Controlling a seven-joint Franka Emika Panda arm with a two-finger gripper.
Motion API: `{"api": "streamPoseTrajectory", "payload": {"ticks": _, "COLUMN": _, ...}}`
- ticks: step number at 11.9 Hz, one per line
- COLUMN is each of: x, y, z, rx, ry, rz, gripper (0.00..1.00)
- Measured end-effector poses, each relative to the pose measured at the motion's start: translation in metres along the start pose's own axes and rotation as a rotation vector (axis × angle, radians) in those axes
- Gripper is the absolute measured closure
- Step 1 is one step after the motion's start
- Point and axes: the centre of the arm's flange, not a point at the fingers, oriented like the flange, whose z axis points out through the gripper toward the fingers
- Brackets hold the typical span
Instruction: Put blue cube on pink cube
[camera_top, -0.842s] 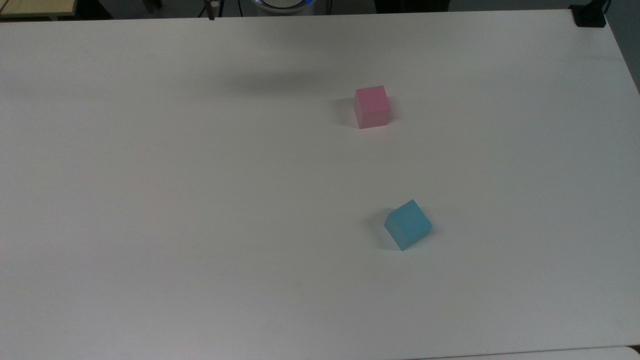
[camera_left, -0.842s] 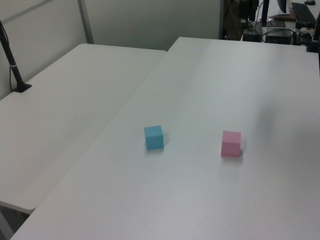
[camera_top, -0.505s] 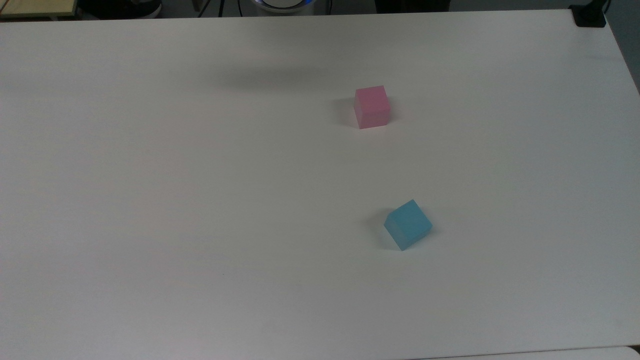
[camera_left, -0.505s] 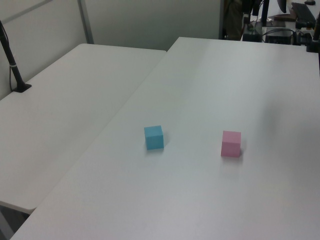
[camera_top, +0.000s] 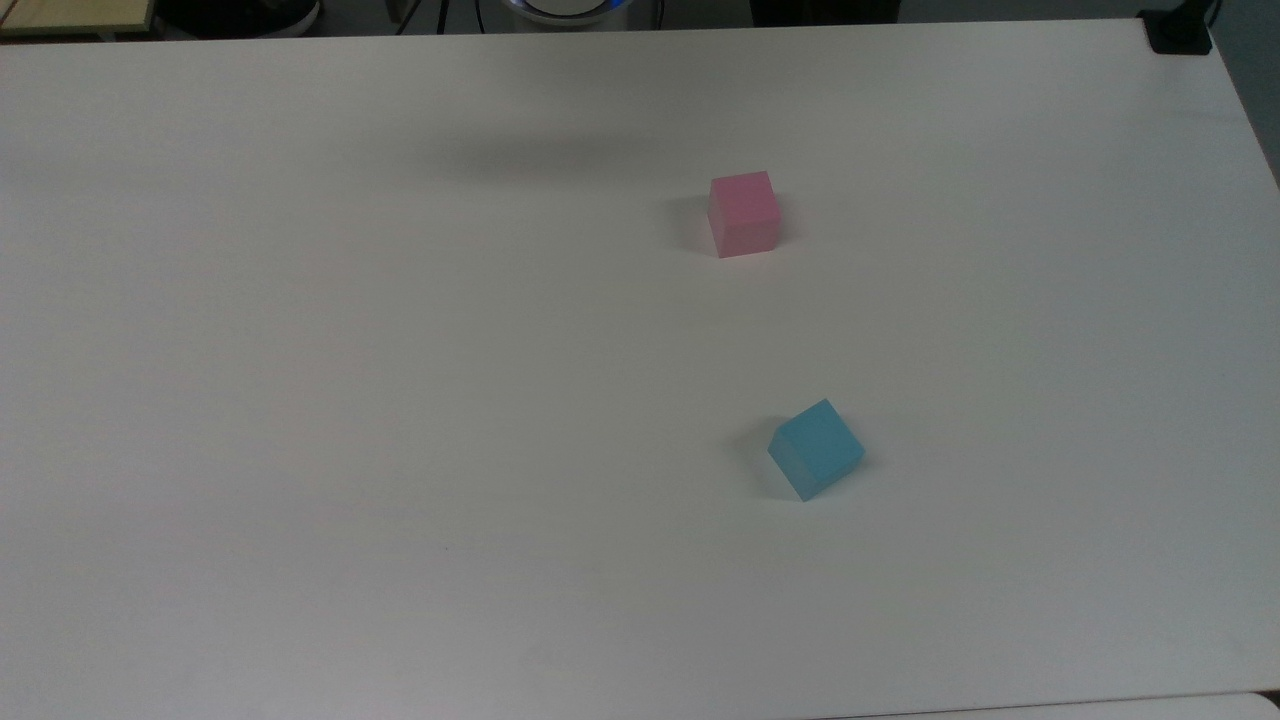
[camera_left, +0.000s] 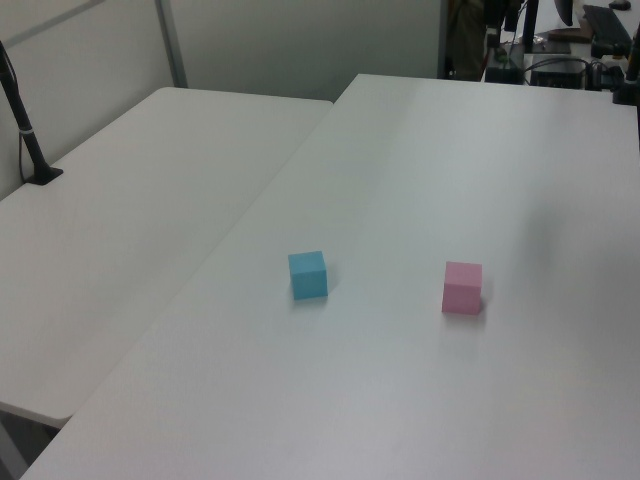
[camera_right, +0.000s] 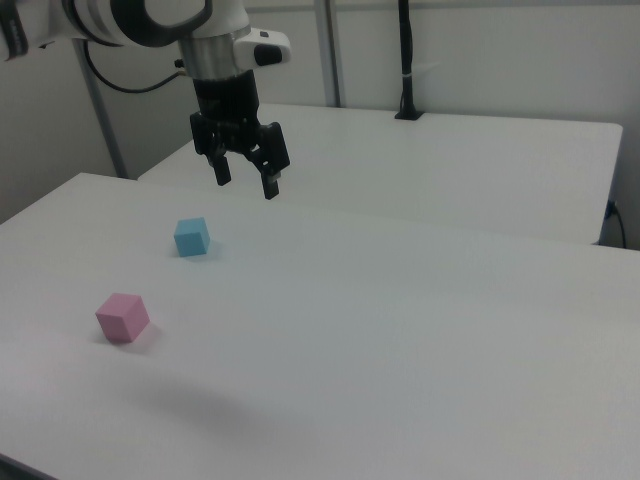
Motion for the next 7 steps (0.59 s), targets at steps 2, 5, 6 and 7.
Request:
{"api": "streamPoseTrajectory", "payload": {"ticks": 2, "x": 0.000, "y": 0.000, "z": 0.000, "rx": 0.000, "ry": 0.000, "rz": -0.001, "gripper": 0.00}}
{"api": "streamPoseTrajectory", "payload": {"ticks": 5, "x": 0.005, "y": -0.013, "z": 0.009, "rx": -0.001, "ry": -0.016, "rz": -0.023, "gripper": 0.00}}
{"api": "streamPoseTrajectory", "payload": {"ticks": 6, "x": 0.009, "y": -0.018, "z": 0.013, "rx": -0.002, "ry": -0.015, "rz": -0.032, "gripper": 0.00}}
{"api": "streamPoseTrajectory", "payload": {"ticks": 7, "x": 0.012, "y": -0.023, "z": 0.017, "rx": -0.003, "ry": -0.014, "rz": -0.039, "gripper": 0.00}}
